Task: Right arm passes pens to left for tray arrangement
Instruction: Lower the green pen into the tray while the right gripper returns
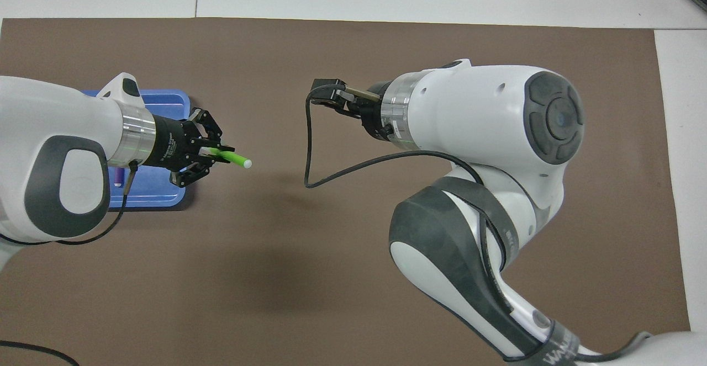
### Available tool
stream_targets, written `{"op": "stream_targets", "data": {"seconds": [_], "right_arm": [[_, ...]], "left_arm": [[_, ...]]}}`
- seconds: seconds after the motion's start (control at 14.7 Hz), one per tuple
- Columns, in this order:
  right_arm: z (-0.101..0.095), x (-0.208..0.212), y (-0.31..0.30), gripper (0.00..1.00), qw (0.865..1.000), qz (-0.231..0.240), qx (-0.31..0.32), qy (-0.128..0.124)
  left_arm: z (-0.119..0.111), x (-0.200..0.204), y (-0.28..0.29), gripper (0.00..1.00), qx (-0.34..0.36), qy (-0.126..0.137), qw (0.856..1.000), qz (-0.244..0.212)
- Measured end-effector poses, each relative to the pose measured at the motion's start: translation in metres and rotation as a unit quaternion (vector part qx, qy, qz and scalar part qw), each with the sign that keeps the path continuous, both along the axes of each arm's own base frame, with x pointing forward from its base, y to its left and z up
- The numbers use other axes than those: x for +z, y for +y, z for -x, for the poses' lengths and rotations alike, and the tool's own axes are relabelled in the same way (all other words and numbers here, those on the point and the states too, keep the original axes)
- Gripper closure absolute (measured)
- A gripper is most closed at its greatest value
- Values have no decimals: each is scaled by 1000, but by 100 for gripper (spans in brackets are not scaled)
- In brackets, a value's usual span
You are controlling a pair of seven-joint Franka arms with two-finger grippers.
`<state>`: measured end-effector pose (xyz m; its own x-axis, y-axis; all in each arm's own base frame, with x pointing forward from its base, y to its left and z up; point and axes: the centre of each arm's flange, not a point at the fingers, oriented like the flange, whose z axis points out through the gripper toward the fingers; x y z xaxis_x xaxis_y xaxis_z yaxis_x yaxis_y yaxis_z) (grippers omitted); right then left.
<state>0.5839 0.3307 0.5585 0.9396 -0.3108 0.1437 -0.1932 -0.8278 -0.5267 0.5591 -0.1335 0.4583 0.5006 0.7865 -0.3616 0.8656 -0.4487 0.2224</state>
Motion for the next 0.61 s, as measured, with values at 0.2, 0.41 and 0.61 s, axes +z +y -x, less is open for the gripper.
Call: {"op": "stream_targets", "data": {"seconds": [0.2,0.41,0.61], "right_arm": [[-2,3,-32,0,997,58,58,0],[-2,11,-75,0,988,113,106,9],[9,22,-98,0,978,153,140,25]], "left_arm": [[-2,-6,48,83,-107,-47,993,-36],[-1,-10,70,83,-224,-90,968,-68],[0,-13,91,83,-347,-119,924,-110]]}}
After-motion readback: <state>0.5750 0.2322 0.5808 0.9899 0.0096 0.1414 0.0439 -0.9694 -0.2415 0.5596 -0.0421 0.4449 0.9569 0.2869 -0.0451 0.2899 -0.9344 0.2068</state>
